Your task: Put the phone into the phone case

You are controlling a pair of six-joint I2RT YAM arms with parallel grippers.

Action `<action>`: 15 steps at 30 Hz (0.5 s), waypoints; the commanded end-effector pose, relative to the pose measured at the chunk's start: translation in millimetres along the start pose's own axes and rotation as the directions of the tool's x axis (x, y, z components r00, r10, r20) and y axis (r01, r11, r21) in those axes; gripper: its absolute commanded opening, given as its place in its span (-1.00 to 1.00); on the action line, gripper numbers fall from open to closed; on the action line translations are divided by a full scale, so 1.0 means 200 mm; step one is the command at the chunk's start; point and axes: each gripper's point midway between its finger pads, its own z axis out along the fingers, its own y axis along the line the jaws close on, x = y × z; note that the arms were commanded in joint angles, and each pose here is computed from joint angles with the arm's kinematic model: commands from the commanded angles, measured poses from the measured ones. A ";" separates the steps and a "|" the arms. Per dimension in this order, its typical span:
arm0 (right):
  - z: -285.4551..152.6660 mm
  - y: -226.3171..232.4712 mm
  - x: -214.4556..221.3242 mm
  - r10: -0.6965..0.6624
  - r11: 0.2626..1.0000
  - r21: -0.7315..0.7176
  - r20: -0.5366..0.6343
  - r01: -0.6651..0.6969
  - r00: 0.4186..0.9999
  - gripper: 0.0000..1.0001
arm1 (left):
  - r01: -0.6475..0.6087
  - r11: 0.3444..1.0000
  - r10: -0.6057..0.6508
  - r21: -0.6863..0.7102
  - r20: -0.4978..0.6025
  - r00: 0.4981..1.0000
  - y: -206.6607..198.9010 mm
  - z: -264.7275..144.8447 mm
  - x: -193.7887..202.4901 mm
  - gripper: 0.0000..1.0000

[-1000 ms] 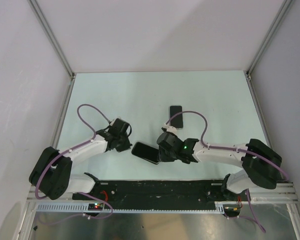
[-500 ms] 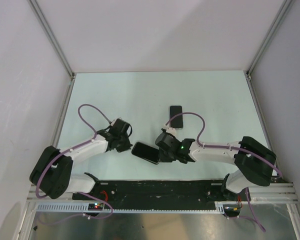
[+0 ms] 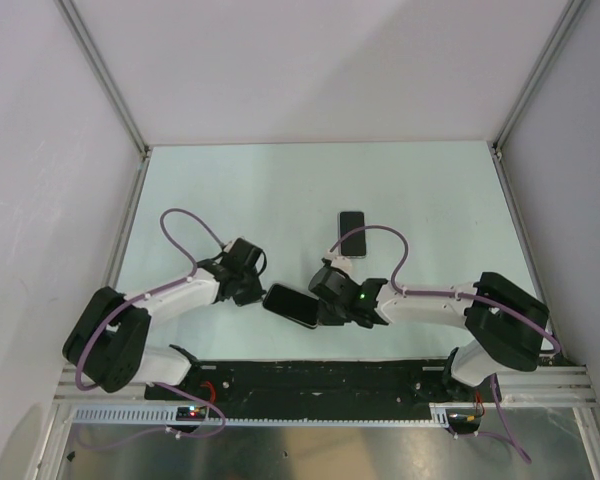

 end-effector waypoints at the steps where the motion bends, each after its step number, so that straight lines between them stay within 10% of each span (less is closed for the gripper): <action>1: 0.06 -0.04 0.05 -0.024 0.999 0.049 -0.004 0.024 1.000 -0.85 | 0.007 1.000 -0.007 0.026 0.025 1.000 -0.06 0.00 -0.04 -1.00; 15: 0.16 -0.12 0.17 -0.106 0.979 0.167 -0.067 0.116 0.992 -0.87 | -0.006 0.999 0.006 0.034 0.009 1.000 -0.07 0.02 -0.02 -0.99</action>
